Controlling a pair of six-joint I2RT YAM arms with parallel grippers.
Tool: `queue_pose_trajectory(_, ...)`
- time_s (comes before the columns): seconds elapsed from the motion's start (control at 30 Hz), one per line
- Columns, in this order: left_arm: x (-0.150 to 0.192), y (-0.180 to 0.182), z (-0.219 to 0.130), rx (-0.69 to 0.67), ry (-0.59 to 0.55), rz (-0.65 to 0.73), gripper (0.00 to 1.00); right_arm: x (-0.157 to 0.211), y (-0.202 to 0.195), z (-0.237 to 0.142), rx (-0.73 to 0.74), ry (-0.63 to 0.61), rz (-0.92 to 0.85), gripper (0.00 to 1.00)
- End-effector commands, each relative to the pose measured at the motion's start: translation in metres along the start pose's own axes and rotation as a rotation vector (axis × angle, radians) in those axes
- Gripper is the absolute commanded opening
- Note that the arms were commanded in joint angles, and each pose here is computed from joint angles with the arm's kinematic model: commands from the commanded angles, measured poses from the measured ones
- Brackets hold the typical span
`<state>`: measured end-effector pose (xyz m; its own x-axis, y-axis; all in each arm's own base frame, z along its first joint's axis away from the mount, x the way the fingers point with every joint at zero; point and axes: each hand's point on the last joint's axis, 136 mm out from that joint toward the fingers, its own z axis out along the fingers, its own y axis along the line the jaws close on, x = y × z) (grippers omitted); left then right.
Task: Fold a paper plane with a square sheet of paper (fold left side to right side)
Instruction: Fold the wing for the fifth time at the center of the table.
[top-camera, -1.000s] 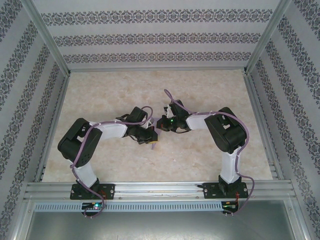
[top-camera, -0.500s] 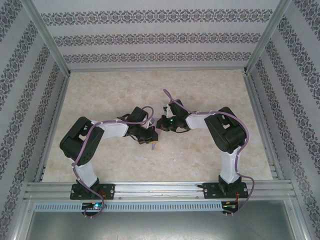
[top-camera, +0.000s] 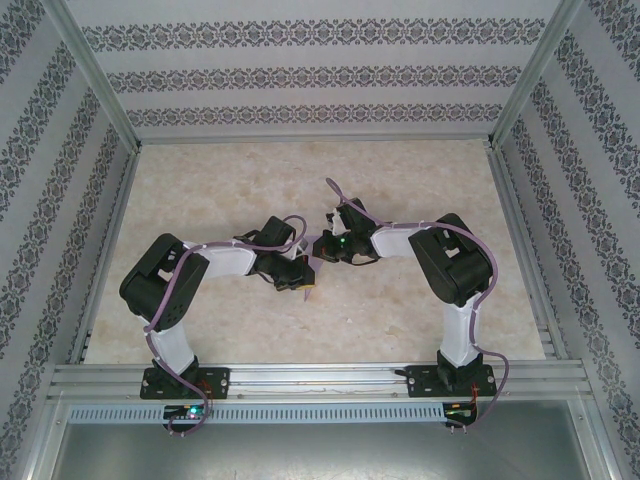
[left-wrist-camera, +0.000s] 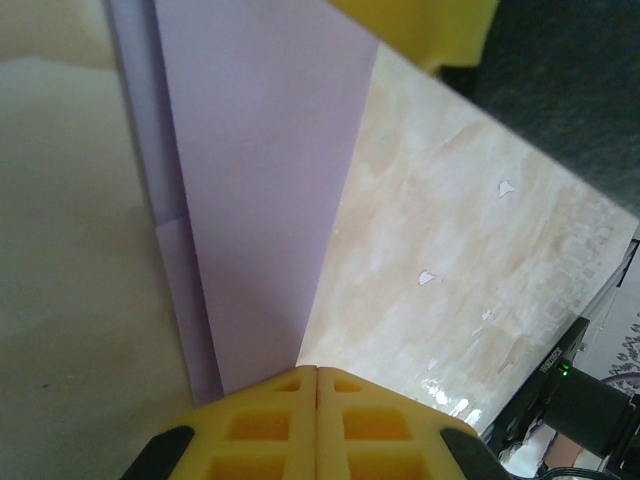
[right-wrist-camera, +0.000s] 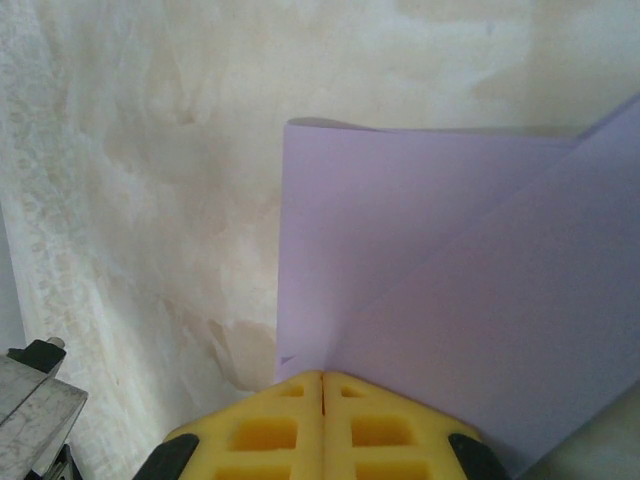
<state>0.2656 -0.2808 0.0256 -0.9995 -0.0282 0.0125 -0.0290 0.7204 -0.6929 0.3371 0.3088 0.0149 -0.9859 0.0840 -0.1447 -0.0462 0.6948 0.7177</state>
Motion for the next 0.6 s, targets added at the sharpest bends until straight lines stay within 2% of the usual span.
queue_pose_trajectory(0.0,0.007,0.011,0.008,-0.033,0.012,0.003,0.06,0.039,-0.068,0.015,0.221,0.100,0.080,0.00)
queue_pose_trajectory(0.4,0.008,0.016,0.007,-0.053,0.000,0.002,0.06,0.041,-0.068,0.017,0.226,0.109,0.078,0.00)
queue_pose_trajectory(0.57,0.012,0.023,0.010,-0.062,0.009,-0.007,0.06,0.036,-0.057,0.016,0.194,0.104,0.061,0.00)
